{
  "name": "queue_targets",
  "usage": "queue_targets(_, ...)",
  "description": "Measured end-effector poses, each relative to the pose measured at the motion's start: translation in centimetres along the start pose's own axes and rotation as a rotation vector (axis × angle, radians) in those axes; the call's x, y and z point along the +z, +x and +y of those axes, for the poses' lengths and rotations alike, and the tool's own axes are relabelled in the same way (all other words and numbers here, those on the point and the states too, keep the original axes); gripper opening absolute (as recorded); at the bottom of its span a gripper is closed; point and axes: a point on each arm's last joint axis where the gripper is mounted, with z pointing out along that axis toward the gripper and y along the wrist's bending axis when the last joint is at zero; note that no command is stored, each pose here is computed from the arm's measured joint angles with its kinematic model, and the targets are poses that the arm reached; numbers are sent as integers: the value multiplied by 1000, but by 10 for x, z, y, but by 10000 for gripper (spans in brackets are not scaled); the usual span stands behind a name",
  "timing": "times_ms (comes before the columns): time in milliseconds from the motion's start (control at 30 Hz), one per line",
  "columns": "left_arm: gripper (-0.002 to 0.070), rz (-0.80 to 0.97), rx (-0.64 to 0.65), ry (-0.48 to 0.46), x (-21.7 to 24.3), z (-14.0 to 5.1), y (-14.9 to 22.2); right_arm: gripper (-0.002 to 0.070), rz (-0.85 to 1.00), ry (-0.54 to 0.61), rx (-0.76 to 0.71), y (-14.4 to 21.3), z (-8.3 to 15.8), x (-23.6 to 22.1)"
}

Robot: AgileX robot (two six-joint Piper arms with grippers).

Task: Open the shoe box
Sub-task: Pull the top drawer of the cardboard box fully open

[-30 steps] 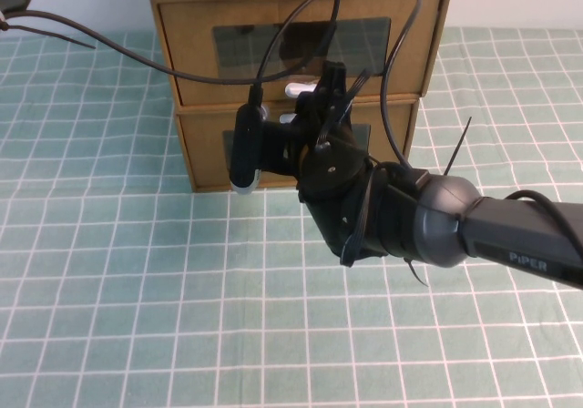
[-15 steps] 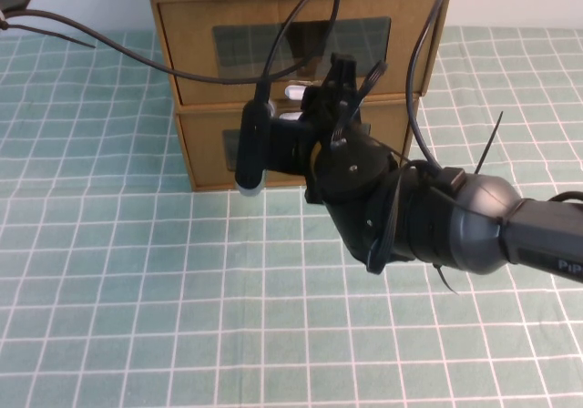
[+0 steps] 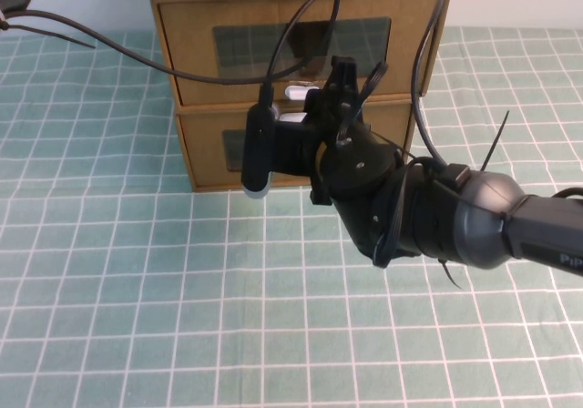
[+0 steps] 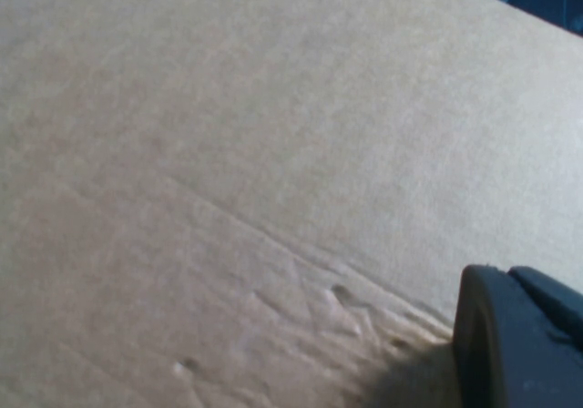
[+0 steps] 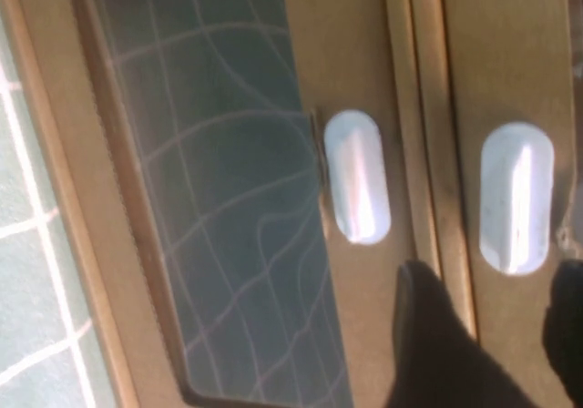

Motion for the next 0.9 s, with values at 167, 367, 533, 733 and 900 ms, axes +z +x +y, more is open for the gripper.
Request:
queue_targets(167, -6, 0, 0, 0, 0, 0, 0, 255, 0, 9, 8, -1, -3, 5)
queue_targets(367, -6, 0, 0, 0, 0, 0, 0, 254, -33, 8, 15, -7, -6, 7)
queue_targets(533, -6, -1, 1, 0, 0, 0, 0, 253, -21, -16, 1, -4, 4, 15)
queue_targets(733, -6, 0, 1, 1, 0, 0, 0, 253, -12, 7, 7, -8, 3, 22)
queue_targets(900, -6, 0, 1, 1, 0, 0, 0, 253, -9, 16, 25, -9, -1, 26)
